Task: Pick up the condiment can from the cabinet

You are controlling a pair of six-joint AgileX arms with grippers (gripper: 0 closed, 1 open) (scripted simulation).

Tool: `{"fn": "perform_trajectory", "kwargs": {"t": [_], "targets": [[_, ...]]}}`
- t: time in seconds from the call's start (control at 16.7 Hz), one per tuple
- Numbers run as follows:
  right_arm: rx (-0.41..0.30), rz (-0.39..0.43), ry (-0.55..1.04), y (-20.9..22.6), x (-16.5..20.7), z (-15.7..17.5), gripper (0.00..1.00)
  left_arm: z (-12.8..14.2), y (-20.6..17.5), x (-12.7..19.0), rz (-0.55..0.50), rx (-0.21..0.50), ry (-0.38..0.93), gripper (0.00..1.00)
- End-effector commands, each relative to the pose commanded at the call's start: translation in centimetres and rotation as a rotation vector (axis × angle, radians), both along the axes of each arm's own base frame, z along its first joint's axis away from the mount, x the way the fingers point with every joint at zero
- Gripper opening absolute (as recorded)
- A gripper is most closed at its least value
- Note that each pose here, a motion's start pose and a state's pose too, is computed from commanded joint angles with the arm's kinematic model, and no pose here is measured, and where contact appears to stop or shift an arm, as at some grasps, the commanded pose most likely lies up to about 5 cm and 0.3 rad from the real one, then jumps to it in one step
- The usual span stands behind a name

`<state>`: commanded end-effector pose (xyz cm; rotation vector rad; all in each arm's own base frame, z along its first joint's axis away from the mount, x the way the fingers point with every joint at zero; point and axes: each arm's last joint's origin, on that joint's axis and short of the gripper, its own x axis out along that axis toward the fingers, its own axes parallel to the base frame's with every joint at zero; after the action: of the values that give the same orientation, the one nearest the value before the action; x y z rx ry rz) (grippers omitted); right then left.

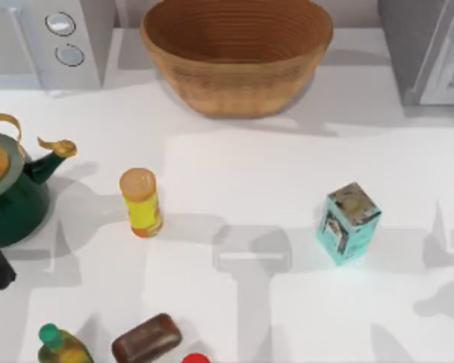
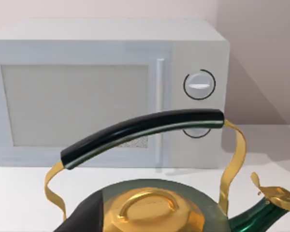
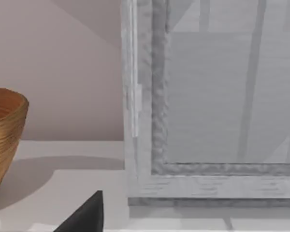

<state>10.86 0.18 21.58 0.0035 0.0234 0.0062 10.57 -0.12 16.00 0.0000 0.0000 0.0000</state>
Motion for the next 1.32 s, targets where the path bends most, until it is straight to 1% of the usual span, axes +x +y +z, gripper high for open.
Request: {"fn": "perform_trajectory", "kwargs": {"t": [0.12,0.3,0.54,0.72,0.84,1.02,1.14,1.32], "targets": [[0.000,-0.001,0.007,0.2,0.6,3.8,1.00,0.0,0.0,0.0,0.000,0.000,0.000,1.00],[0.000,-0.005,0.015,0.6,2.4,10.4,1.00,0.0,0.0,0.0,0.000,0.000,0.000,1.00],[-0.003,-0.008,0.014,1.6,6.2,18.9,1.00,0.0,0.0,0.0,0.000,0.000,0.000,1.00],[-0.004,-0.009,0.003,2.6,9.5,24.0,1.00,0.0,0.0,0.0,0.000,0.000,0.000,1.00],[-0.004,-0.008,-0.007,3.3,11.5,26.4,1.00,0.0,0.0,0.0,0.000,0.000,0.000,1.00],[-0.003,-0.007,-0.018,4.1,13.7,28.5,1.00,0.0,0.0,0.0,0.000,0.000,0.000,1.00],[-0.003,-0.006,-0.022,4.5,14.5,29.2,1.00,0.0,0.0,0.0,0.000,0.000,0.000,1.00],[-0.003,-0.006,-0.023,4.5,14.8,29.4,1.00,0.0,0.0,0.0,0.000,0.000,0.000,1.00]]}}
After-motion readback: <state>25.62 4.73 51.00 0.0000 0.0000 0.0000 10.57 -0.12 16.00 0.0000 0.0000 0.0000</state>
